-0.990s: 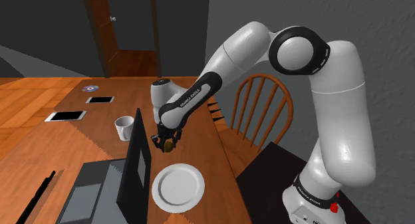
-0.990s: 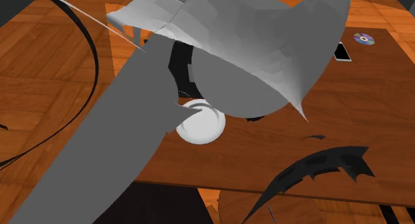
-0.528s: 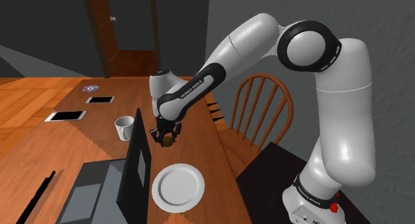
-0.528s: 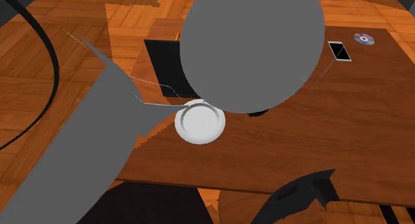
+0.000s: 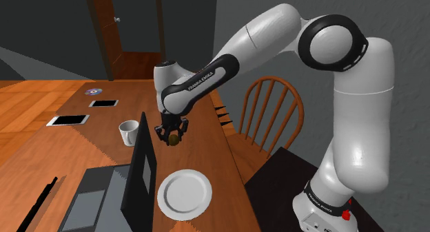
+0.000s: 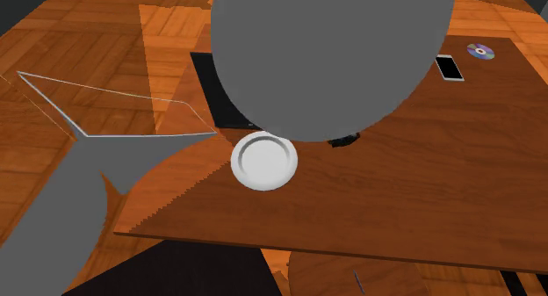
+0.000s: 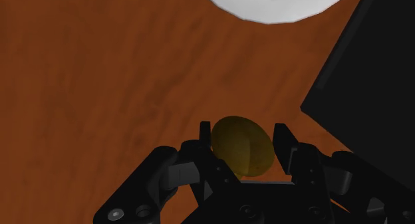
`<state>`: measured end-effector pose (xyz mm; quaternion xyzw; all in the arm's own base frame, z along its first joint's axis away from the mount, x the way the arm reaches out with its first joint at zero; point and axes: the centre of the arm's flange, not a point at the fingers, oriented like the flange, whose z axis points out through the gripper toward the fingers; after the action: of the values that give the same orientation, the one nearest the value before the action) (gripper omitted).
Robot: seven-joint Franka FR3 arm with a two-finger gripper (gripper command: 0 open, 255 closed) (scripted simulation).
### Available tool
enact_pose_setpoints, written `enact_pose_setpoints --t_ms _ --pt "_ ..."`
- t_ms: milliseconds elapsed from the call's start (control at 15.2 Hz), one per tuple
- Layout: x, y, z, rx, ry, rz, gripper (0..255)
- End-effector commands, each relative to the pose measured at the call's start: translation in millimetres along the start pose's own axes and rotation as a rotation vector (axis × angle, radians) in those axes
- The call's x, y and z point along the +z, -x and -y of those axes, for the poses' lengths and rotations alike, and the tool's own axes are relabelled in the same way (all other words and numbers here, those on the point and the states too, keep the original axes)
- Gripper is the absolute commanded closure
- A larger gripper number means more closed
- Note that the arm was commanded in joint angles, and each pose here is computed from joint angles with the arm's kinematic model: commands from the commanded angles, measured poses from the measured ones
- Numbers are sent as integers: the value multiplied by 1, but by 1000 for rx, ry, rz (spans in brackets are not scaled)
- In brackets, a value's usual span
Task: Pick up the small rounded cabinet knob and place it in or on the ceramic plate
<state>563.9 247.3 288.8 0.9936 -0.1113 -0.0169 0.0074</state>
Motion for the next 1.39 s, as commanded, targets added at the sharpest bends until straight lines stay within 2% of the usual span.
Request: enact_pose_setpoints --t_ms 0,990,1320 --pt "-4 13 2 0 0 0 255" --pt "-5 205 36 0 0 0 255" --pt "22 204 36 0 0 0 255"
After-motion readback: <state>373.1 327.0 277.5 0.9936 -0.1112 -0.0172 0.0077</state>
